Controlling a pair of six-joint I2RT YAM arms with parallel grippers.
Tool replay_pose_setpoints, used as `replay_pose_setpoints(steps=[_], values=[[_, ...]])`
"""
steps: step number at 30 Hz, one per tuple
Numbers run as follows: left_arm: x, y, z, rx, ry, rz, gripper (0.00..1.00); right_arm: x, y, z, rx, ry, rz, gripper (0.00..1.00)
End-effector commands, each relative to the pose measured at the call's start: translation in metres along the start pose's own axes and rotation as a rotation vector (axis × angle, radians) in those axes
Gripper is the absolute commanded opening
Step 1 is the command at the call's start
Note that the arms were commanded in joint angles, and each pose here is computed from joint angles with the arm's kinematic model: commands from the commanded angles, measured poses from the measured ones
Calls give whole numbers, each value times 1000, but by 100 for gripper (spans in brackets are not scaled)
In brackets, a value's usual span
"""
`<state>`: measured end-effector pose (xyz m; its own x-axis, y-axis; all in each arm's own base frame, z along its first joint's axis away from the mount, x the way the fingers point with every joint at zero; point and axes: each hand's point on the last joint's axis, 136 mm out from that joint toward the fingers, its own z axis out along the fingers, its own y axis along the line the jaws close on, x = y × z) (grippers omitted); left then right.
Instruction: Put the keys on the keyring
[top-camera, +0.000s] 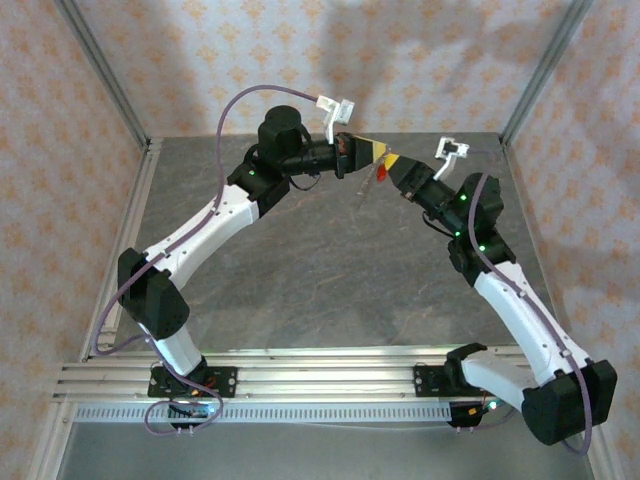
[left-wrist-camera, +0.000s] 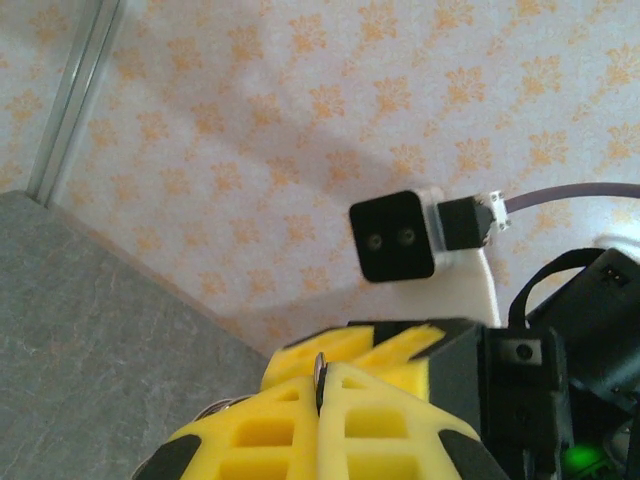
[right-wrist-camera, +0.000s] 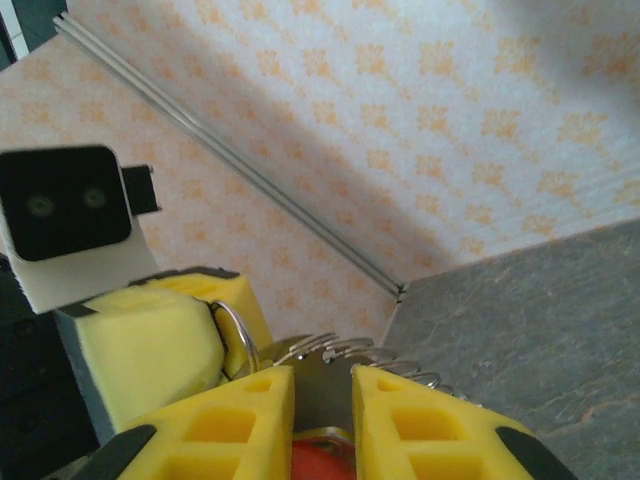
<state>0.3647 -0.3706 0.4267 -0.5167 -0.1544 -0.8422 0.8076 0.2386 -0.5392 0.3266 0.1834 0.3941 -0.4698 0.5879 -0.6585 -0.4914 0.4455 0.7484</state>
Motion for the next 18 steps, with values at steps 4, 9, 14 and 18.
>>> replay_pose_setpoints(steps=[4, 9, 14, 18], values=[[-24, -30, -12, 40, -79, 65, 0, 15, 4, 10, -26, 24, -10, 19], [-22, -28, -13, 31, -82, 63, 0, 10, -1, -7, 39, -2, -70, 19], [-24, -27, -15, 20, -103, 59, 0, -10, -9, -31, 90, -80, -74, 20], [-28, -24, -19, 5, -146, 37, 0, -29, -6, -41, 81, -155, -46, 20]])
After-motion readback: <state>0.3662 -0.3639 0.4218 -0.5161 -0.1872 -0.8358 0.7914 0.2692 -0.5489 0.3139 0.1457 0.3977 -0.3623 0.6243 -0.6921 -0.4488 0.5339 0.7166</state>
